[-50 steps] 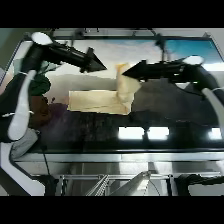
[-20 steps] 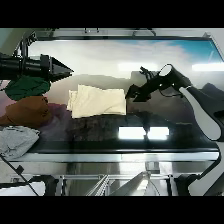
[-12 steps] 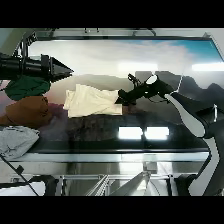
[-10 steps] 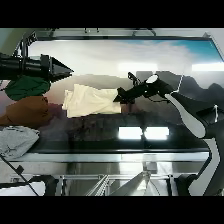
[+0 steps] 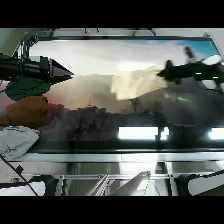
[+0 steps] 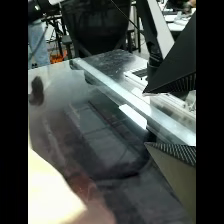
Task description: Fold the shirts.
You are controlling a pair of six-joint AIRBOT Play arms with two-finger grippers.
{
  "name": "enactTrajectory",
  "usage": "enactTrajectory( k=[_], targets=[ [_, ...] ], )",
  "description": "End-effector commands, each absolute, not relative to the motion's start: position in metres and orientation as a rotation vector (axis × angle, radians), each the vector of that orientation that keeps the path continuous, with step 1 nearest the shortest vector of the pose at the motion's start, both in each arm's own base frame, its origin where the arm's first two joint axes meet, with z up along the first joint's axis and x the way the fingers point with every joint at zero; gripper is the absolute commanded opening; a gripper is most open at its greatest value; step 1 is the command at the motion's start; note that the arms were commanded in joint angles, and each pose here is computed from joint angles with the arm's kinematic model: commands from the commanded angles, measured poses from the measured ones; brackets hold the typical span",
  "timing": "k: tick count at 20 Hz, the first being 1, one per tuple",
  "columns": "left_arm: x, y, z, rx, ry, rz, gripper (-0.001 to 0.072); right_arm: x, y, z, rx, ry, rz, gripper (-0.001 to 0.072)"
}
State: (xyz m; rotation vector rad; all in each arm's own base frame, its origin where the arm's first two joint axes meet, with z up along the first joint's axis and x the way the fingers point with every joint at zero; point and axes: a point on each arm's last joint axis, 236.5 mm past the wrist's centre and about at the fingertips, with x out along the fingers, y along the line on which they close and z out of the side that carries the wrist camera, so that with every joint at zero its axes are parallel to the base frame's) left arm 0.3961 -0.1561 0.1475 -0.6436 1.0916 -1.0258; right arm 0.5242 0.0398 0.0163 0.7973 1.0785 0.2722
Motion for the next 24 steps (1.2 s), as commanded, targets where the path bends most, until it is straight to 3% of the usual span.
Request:
enactTrajectory(
  k=[1,6,10,17,18,19,20,24],
  targets=[
    [0.388,-0.157,0.147,-0.636,1.115,-1.049,0.0312,0.455,-0.149,0.018,0.759,1.110,-0.174,0.0022],
    [0.388,-0.157,0.146,-0.632,1.117,-1.047,0.0312,0.304,-0.298,0.022,0.772,1.186,-0.604,0.0022],
    [0.384,-0.168,0.146,-0.619,1.129,-1.071,0.0312,0.199,-0.330,0.004,0.882,1.209,-0.830,0.0023],
    [0.369,-0.198,0.146,-0.577,1.162,-1.139,0.0312,0.121,-0.301,-0.058,1.020,1.378,-0.883,0.0036],
    [0.368,-0.201,0.146,-0.573,1.165,-1.146,0.0312,0.116,-0.295,-0.061,1.044,1.401,-0.887,0.0253],
    [0.367,-0.202,0.146,-0.571,1.167,-1.149,0.0312,0.114,-0.291,-0.060,1.075,1.410,-0.899,0.0545],
    [0.366,-0.203,0.147,-0.571,1.169,-1.153,0.0312,0.113,-0.289,-0.055,1.101,1.418,-0.910,0.0572],
    [0.365,-0.199,0.147,-0.576,1.171,-1.154,0.0311,0.130,-0.284,-0.026,1.147,1.406,-0.862,0.0567]
  ],
)
